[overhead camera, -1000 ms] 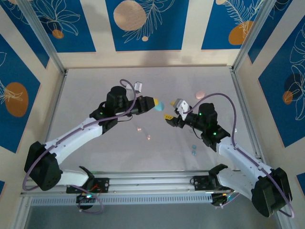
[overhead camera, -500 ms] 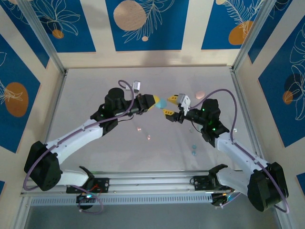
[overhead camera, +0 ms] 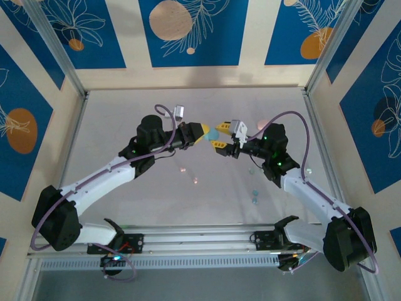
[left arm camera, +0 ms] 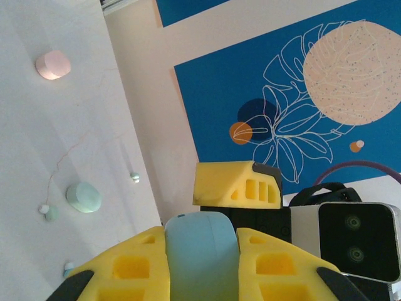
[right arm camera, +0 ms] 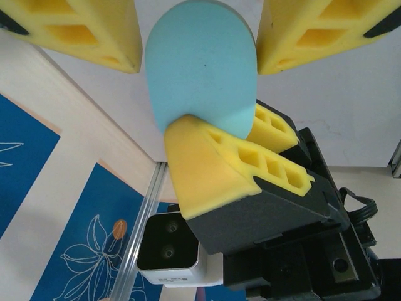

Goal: Insert the wireless bluetooth earbuds into the charging case

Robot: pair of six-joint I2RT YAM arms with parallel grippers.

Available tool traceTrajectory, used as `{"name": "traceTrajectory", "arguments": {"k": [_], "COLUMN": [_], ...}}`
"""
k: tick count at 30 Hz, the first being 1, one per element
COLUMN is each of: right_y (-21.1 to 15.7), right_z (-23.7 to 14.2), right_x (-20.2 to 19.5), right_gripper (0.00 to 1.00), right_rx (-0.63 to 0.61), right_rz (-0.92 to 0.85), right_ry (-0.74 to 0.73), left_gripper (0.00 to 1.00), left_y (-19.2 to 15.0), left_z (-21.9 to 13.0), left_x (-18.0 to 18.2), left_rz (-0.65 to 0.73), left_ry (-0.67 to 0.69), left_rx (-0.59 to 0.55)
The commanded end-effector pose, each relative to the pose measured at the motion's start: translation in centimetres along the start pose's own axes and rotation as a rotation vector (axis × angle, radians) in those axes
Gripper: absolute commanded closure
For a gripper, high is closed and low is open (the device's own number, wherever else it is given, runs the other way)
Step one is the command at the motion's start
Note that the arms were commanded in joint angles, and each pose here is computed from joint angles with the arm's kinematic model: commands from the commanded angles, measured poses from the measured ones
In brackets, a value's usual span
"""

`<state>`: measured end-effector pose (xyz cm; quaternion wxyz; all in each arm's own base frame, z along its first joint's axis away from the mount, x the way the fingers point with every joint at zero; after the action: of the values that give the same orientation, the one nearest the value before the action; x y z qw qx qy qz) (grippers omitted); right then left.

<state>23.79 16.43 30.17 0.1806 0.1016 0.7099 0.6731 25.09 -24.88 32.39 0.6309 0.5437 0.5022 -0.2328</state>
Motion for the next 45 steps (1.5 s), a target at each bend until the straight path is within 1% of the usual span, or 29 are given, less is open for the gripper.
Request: {"name": "traceTrajectory", "arguments": {"k": [1,5,11,15,17,19,21,22,23,24,26,28,30,33,38,41,45], "right_y": [0.7,0.7,0.8,1.0,1.1,1.1,1.3,1.4,1.6,1.9,2.2,2.7,3.1,3.3,3.9,4.3,4.5], "right_z": [0.2,0.2,0.3,0.2,0.2,0.1,0.0,-0.1,-0.1,-0.2,-0.4,-0.4,-0.4,-0.4,-0.5,-0.5,-0.6], "right_x": [-0.2,-0.2,-0.2,-0.2,-0.2,-0.2,-0.1,-0.1,0.0,0.1,0.2,0.4,0.6,0.6,0.5,0.4,0.4], "right_gripper": [0.50,0.51,0.50,0.54,0.60,0.63,0.64,0.64,0.65,0.65,0.65,0.65,0.65,0.65,0.65,0.65,0.65], "right_rx": [-0.003,0.007,0.018,0.012,0.014,0.019,0.020,0.020,0.021,0.021,0.024,0.028,0.032,0.038,0.053,0.062,0.062], "right_rz": [-0.037,-0.034,-0.041,-0.044,-0.043,-0.033,-0.012,-0.002,0.015,0.033,0.066,0.096,0.122,0.157,0.216,0.242,0.256], "right_ry": [-0.004,0.002,0.009,0.005,0.005,0.010,0.032,0.044,0.059,0.083,0.127,0.169,0.207,0.249,0.318,0.350,0.388], "left_gripper": [0.93,0.92,0.92,0.91,0.91,0.88,0.82,0.79,0.71,0.63,0.52,0.45,0.41,0.40,0.42,0.42,0.42], "left_y": [0.3,0.3,0.4,0.5,0.5,0.5,0.5,0.5,0.5,0.6,0.6,0.5,0.3,0.1,-0.9,-1.5,-2.3], "left_z": [-0.2,-0.4,-0.5,-0.4,-0.4,-0.5,-0.6,-0.7,-0.8,-1.0,-1.4,-1.7,-1.8,-1.8,-2.4,-2.8,-3.3], "left_x": [-1.1,-1.3,-1.7,-1.8,-1.9,-2.0,-2.3,-2.4,-2.6,-2.8,-3.2,-3.3,-3.3,-3.9,-4.3,-4.0,-4.2], "left_rz": [0.021,0.031,0.040,0.045,0.047,0.057,0.084,0.101,0.126,0.162,0.243,0.327,0.425,0.586,0.867,0.996,1.155], "left_ry": [-0.056,-0.055,-0.064,-0.067,-0.072,-0.074,-0.079,-0.076,-0.077,-0.081,-0.072,-0.051,-0.055,-0.113,-0.199,-0.226,-0.310], "left_rx": [0.009,0.006,0.012,0.013,0.016,0.018,0.019,0.018,0.019,0.018,0.013,0.016,0.033,0.064,0.117,0.132,0.148]}}
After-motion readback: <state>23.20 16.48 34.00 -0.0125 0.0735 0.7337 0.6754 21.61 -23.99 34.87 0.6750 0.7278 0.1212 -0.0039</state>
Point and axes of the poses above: each hand's point on the last joint's axis, 136 mm out from that joint toward the fingers, its own z axis out along the fingers, its own x axis along the line the jaws close on, y = z × x, the point moved 9 cm from there along -z, back along the fingers, and after that the axes turned 7 degrees about z, right-handed, at the moved point
